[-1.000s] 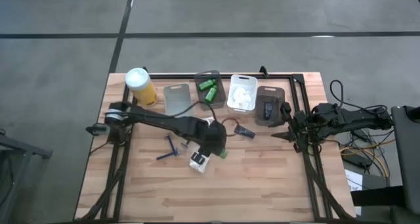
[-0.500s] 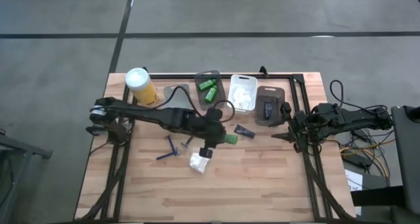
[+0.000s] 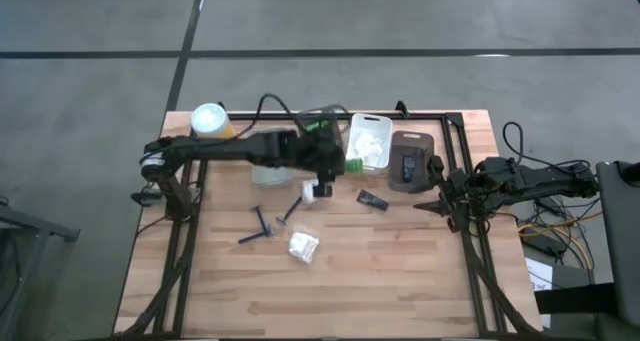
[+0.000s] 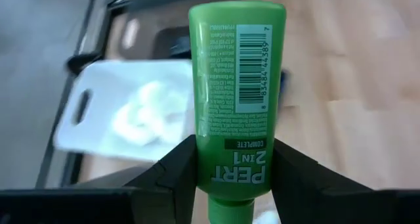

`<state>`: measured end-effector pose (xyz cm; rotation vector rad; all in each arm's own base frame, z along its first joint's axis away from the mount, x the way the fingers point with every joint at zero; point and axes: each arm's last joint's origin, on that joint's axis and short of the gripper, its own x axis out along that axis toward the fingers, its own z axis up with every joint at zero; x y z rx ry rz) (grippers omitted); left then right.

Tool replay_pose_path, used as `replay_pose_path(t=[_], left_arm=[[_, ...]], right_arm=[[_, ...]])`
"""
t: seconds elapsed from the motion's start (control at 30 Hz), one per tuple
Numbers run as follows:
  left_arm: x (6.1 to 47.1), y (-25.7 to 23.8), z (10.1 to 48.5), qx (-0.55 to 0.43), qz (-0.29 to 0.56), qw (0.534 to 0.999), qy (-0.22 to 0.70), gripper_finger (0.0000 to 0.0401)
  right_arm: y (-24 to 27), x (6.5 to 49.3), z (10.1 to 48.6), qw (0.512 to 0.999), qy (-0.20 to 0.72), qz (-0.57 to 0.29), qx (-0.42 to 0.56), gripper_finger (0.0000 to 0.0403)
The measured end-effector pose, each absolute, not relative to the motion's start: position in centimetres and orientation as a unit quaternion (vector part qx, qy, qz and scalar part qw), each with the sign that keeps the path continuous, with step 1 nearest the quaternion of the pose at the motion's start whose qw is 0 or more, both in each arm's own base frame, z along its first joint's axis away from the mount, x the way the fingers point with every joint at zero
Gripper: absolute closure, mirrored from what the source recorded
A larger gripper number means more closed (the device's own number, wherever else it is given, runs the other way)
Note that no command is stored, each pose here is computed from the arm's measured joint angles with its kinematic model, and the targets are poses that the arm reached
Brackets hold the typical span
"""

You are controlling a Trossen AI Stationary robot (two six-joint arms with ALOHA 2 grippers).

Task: Pick & Place Travel size toiletries
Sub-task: Put the green shampoo into the left black bin

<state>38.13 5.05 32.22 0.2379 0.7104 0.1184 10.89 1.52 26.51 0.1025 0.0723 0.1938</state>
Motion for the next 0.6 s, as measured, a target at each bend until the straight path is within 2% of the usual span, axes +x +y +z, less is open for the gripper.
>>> replay_pose_path(t=[0.3,0.6], left_arm=[[36.3,12.6,32.2,0.081,0.151,0.918,0.357,0.0242],[34.8,16.5,32.3,0.063,0.202,0.909,0.359,0.0242]], right_arm=[[1.5,10.9,26.5,0.993,0.036,0.097,0.051,0.0259],[1.5,10.9,26.5,0.993,0.036,0.097,0.051,0.0283]])
